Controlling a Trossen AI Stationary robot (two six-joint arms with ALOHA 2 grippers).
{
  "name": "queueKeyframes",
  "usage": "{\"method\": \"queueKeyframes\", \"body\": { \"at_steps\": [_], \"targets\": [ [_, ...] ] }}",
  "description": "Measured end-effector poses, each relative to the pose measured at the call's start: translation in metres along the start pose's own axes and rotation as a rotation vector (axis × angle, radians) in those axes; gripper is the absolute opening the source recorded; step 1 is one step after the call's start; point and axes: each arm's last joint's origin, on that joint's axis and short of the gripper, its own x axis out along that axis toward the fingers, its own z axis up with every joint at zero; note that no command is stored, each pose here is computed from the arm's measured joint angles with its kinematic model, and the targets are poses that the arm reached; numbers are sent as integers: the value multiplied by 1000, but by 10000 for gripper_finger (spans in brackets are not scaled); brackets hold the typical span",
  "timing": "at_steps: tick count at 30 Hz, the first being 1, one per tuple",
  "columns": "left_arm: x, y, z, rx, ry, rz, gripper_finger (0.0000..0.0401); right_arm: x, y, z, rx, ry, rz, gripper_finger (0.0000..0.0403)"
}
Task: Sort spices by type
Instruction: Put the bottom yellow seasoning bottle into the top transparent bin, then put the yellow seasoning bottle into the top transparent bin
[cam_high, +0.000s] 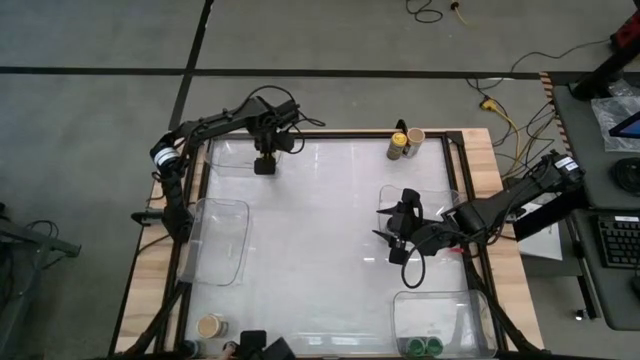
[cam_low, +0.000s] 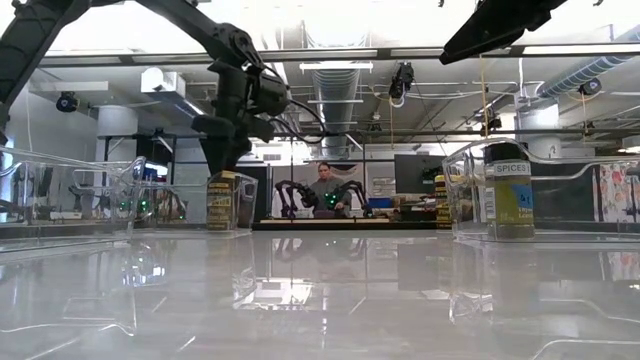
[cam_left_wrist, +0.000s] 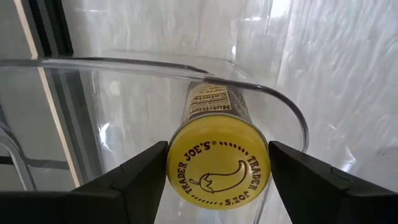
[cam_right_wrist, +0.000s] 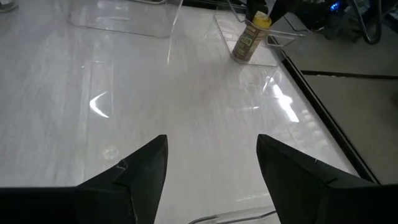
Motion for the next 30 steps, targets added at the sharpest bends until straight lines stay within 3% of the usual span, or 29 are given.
{"method": "queueKeyframes", "body": {
  "at_steps": [23,30],
  "targets": [
    [-6,-1,-2,-87,-1,3,259,0,0,0,-15,0,0,229],
    [-6,-1,-2,-132,2,8,287,0,0,0,-17,0,0,239]
  ]
}}
